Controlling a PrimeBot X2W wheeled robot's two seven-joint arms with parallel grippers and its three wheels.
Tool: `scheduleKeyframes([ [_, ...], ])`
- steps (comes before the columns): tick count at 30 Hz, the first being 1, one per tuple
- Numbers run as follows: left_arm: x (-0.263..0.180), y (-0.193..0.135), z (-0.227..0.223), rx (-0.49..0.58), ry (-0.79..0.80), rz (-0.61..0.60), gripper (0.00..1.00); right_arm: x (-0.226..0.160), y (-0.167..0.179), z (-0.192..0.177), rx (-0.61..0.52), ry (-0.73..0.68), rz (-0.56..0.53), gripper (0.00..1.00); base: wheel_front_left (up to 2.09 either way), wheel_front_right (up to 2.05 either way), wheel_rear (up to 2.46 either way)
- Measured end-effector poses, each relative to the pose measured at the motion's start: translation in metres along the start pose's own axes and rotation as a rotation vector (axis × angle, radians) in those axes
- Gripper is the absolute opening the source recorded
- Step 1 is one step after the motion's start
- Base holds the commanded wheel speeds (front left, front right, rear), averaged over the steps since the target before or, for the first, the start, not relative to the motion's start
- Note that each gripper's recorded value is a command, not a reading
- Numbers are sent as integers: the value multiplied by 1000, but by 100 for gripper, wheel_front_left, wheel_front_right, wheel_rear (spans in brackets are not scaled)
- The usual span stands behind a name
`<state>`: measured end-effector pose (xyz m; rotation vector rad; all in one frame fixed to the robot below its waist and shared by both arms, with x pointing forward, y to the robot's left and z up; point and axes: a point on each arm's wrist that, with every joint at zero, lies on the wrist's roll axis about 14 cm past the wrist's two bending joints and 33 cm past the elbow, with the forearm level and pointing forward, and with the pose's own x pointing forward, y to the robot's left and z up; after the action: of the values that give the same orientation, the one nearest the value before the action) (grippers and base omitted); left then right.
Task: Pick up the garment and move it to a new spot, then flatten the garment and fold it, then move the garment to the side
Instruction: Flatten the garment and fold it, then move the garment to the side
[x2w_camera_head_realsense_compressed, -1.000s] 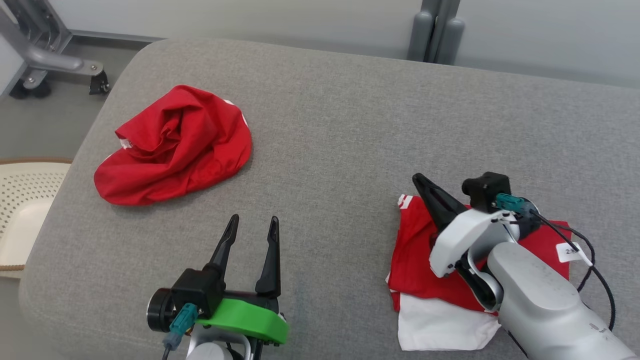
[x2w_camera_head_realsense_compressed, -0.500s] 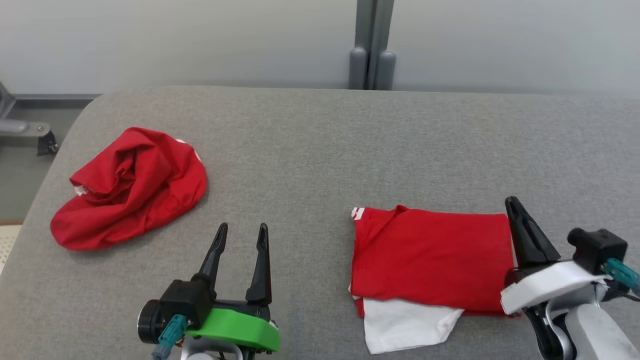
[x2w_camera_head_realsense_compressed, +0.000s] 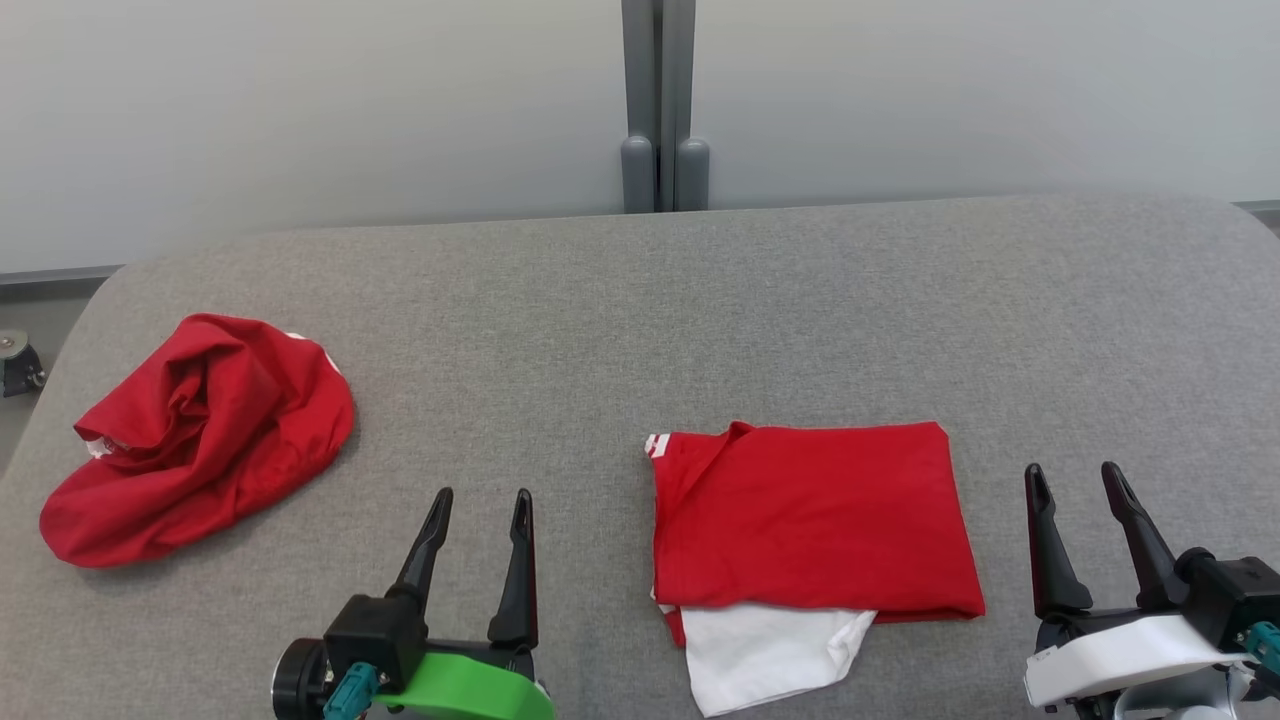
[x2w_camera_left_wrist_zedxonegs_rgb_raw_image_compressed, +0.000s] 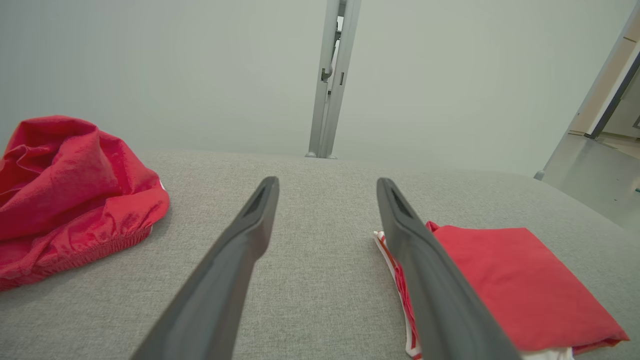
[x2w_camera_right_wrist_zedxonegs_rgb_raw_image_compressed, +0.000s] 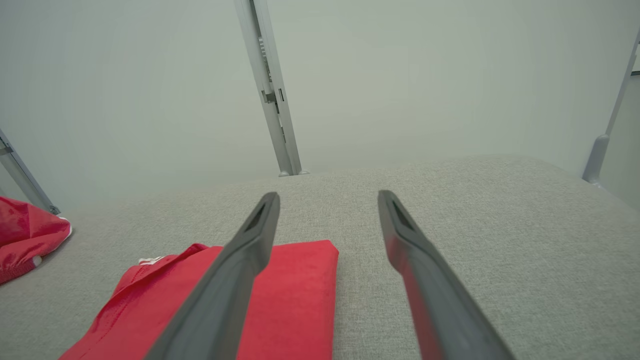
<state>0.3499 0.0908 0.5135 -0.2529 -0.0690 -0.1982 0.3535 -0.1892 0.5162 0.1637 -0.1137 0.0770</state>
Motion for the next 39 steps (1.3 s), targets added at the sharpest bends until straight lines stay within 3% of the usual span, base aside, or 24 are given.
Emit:
scheduleKeyframes([
  [13, -3, -1, -1, 6, 4, -6, 100, -4, -4, -4, 11, 13, -20, 100, 0, 0, 0],
  [22, 0, 0, -10, 6, 30, -11, 100, 0, -4, -54, 31, 196, -23, 100, 0, 0, 0],
  [26, 6, 4, -15, 11, 45, -6, 100, 9, -2, -83, 149, 290, -64, 100, 0, 0, 0],
  [39, 16, 29, -25, 26, 75, 55, 100, 47, 19, -141, 317, 471, -60, 100, 0, 0, 0],
])
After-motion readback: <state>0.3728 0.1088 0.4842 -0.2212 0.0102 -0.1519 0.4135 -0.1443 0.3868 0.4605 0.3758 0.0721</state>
